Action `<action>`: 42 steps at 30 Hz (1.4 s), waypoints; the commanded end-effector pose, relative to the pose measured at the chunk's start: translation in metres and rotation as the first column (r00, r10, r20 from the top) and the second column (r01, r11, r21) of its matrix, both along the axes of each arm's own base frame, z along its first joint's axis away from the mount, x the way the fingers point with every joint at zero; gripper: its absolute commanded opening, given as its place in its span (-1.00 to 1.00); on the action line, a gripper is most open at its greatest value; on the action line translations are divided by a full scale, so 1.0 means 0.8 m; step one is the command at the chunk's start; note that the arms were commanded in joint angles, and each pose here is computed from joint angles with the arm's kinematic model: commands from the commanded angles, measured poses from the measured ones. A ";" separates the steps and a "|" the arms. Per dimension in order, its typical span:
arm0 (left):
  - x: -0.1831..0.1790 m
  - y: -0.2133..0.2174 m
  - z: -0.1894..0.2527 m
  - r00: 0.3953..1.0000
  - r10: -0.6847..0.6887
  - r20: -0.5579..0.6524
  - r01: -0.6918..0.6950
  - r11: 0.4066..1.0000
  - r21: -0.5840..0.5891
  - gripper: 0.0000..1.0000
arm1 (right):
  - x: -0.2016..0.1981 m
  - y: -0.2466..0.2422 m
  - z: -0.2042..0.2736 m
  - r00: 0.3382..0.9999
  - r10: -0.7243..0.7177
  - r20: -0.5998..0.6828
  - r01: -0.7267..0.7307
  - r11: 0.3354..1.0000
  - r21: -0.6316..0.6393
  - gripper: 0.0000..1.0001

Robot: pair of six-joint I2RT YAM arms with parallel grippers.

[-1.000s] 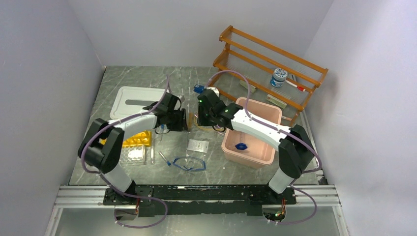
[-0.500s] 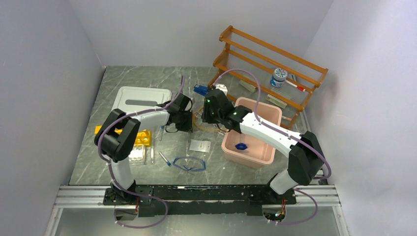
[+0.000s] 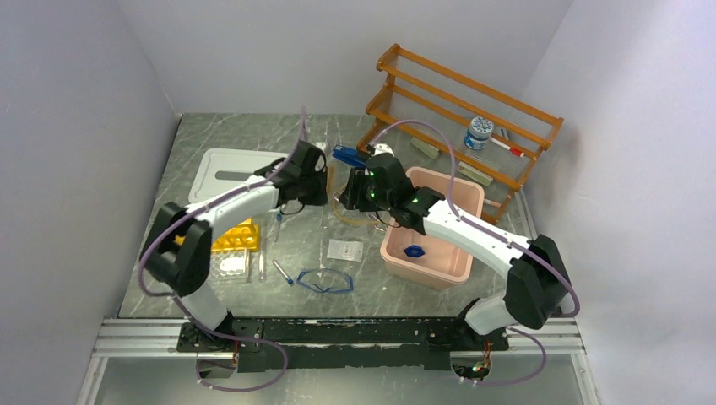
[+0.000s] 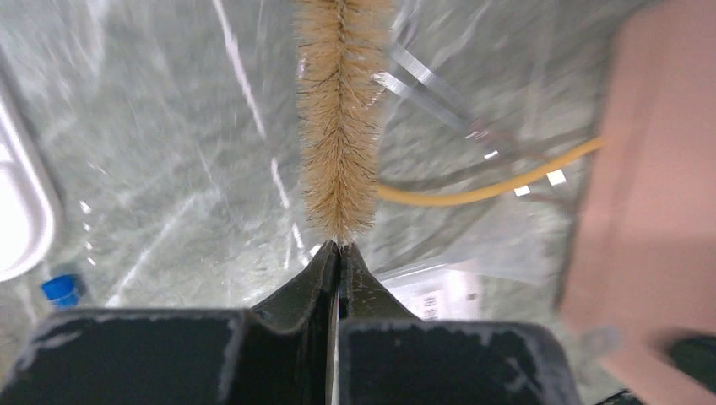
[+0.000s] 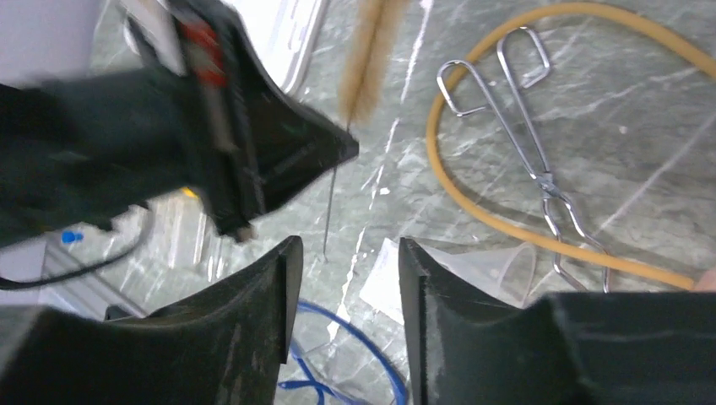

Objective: Organize the chemistry lab equipment

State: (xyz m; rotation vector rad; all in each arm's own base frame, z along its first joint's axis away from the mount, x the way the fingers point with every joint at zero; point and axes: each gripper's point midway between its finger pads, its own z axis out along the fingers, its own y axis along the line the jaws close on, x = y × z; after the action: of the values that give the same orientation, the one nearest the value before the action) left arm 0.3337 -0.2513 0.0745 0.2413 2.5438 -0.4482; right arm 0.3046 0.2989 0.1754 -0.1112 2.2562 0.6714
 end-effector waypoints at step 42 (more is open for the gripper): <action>-0.006 -0.048 0.296 0.920 0.016 0.391 0.189 0.856 -0.481 0.56 | -0.016 -0.124 0.080 0.970 -0.223 0.100 0.207 0.967 0.147 -1.00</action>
State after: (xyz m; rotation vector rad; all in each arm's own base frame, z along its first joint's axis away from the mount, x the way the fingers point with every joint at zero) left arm 0.3272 -0.3006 0.2951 0.1923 2.0563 -1.0373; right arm 0.2992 0.2512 0.2769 -0.0132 1.9513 0.9179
